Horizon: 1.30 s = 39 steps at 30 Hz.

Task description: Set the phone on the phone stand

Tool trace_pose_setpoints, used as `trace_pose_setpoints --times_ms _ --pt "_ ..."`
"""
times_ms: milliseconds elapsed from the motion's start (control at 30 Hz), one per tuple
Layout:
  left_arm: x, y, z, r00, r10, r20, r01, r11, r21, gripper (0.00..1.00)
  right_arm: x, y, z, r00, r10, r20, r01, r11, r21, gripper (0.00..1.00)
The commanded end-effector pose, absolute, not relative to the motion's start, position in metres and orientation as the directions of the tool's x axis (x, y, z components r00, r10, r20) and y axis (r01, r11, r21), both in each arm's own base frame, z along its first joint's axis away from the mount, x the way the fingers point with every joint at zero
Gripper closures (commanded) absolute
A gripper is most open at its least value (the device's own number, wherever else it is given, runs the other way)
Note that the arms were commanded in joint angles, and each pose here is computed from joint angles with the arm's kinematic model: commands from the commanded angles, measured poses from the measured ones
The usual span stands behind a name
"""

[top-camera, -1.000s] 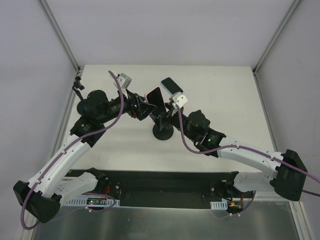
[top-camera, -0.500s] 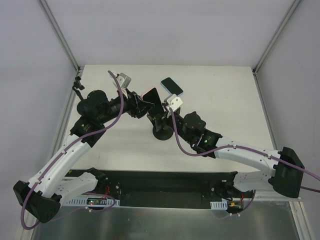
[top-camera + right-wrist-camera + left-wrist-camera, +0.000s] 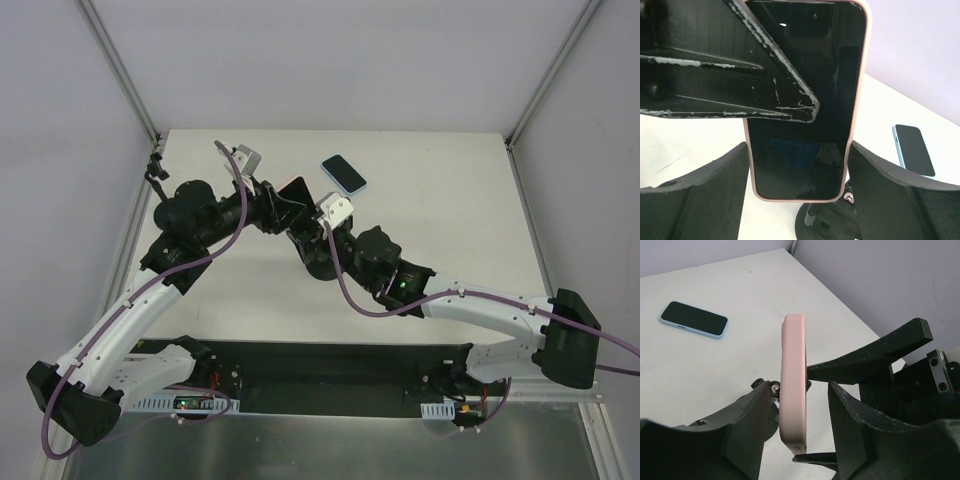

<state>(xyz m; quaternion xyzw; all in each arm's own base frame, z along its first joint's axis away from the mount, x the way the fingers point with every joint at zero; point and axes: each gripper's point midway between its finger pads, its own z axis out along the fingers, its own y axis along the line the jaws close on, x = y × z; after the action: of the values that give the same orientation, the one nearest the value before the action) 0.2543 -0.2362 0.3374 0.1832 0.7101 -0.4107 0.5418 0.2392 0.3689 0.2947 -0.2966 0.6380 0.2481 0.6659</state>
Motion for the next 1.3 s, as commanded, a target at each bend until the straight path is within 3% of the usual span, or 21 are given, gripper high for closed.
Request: trace_pose_setpoints --times_ms 0,233,367,400,433,500,533,633,700,833,1033,1167,1267 --pt "0.255 -0.232 0.349 -0.300 -0.195 -0.934 0.705 0.614 -0.354 0.53 0.240 0.373 0.357 0.165 0.082 -0.983 -0.687 0.725 -0.055 0.99" --pt "0.254 -0.227 0.355 -0.272 -0.202 -0.941 0.697 0.633 -0.337 0.58 0.240 0.376 0.354 0.166 0.072 -0.983 -0.687 0.724 -0.063 0.99" --pt "0.255 -0.225 0.355 -0.265 -0.198 -0.944 0.696 0.638 -0.329 0.85 0.239 0.378 0.353 0.165 0.074 -0.983 -0.692 0.720 -0.062 0.99" --pt "0.255 -0.225 0.356 -0.264 -0.198 -0.944 0.695 0.640 -0.328 1.00 0.238 0.379 0.352 0.164 0.073 -0.984 -0.696 0.715 -0.063 0.99" --pt "0.256 -0.225 0.354 -0.267 -0.196 -0.944 0.692 0.643 -0.329 1.00 0.238 0.379 0.352 0.163 0.072 -0.984 -0.699 0.712 -0.064 0.98" --pt "0.257 -0.223 0.354 -0.264 -0.199 -0.944 0.684 0.651 -0.329 1.00 0.239 0.378 0.349 0.162 0.063 -0.985 -0.693 0.718 -0.068 0.81" --pt "0.257 -0.222 0.354 -0.264 -0.201 -0.943 0.680 0.655 -0.330 1.00 0.240 0.377 0.348 0.164 0.058 -0.985 -0.687 0.723 -0.072 0.58" --pt "0.262 -0.213 0.358 -0.241 -0.227 -0.944 0.639 0.694 -0.330 1.00 0.241 0.372 0.349 0.184 0.022 -0.983 -0.673 0.731 -0.110 0.24" --pt "0.266 -0.202 0.359 -0.220 -0.246 -0.944 0.592 0.736 -0.330 1.00 0.241 0.368 0.345 0.206 -0.026 -0.978 -0.670 0.725 -0.160 0.12" --pt "0.265 -0.183 0.377 -0.138 -0.260 -0.956 0.547 0.784 -0.293 1.00 0.237 0.345 0.354 0.249 -0.057 -0.967 -0.658 0.723 -0.212 0.00" --pt "0.258 -0.163 0.389 -0.124 -0.303 -0.945 0.473 0.819 -0.325 1.00 0.262 0.308 0.371 0.101 -0.060 -0.993 -0.656 0.746 -0.112 0.04" --pt "0.245 -0.166 0.390 -0.189 -0.318 -0.929 0.491 0.789 -0.370 1.00 0.274 0.278 0.337 -0.202 -0.129 -0.971 -0.575 0.818 0.011 0.04" --pt "0.229 -0.176 0.387 -0.247 -0.301 -0.921 0.551 0.738 -0.389 1.00 0.262 0.275 0.313 -0.311 -0.132 -0.941 -0.574 0.815 0.075 0.04"
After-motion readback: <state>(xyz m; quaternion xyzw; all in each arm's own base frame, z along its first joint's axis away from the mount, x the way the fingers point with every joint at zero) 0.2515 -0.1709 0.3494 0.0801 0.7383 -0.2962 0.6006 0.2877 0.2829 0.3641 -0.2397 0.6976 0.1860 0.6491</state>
